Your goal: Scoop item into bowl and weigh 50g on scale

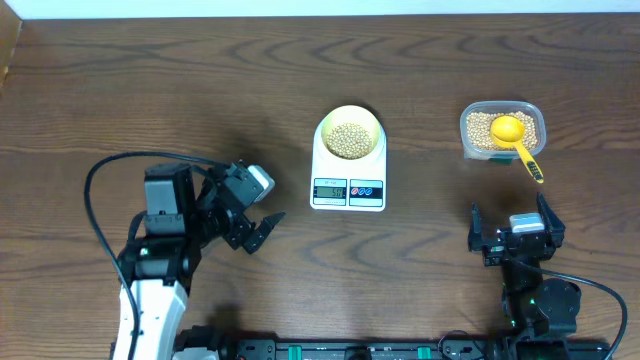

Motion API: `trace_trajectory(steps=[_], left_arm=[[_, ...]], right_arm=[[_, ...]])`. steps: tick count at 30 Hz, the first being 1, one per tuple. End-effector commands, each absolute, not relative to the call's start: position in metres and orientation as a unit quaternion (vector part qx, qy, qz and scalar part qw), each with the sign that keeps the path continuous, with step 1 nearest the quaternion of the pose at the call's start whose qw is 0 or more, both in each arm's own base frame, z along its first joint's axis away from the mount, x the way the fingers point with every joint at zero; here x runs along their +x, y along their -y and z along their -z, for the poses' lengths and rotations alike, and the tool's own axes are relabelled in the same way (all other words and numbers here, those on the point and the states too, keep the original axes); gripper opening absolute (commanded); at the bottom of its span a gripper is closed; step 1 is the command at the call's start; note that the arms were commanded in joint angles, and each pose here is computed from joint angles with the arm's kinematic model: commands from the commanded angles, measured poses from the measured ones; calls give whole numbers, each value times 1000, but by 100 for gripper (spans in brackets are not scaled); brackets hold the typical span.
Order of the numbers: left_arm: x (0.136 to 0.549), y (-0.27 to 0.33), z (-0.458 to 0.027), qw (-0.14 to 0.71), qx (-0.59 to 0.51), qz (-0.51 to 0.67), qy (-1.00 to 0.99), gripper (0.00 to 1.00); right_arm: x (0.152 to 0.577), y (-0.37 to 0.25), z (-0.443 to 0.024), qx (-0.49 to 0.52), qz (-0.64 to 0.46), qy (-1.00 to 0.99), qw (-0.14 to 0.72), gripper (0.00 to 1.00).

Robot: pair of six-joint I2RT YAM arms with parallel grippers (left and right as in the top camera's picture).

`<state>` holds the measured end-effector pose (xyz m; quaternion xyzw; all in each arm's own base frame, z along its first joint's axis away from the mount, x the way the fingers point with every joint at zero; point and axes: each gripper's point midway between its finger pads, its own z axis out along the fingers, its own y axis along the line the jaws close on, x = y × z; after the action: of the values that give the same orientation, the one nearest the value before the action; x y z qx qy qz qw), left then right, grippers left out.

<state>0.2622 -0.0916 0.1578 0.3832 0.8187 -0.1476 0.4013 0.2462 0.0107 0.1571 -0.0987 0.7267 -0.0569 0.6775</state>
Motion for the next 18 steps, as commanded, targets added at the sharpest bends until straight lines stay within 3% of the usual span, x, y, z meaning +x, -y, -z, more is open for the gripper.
trace_trajectory(steps=[1, 7, 18], left_arm=[[265, 87, -184, 449, 371, 116, -804, 98], [290, 28, -228, 553, 91, 46, -827, 98], [253, 20, -207, 640, 69, 23, -765, 98]], right_arm=[[246, -7, -156, -96, 69, -727, 677, 99], [246, -7, -156, -96, 69, -727, 676, 99], [246, -7, -156, -96, 68, -727, 676, 99]])
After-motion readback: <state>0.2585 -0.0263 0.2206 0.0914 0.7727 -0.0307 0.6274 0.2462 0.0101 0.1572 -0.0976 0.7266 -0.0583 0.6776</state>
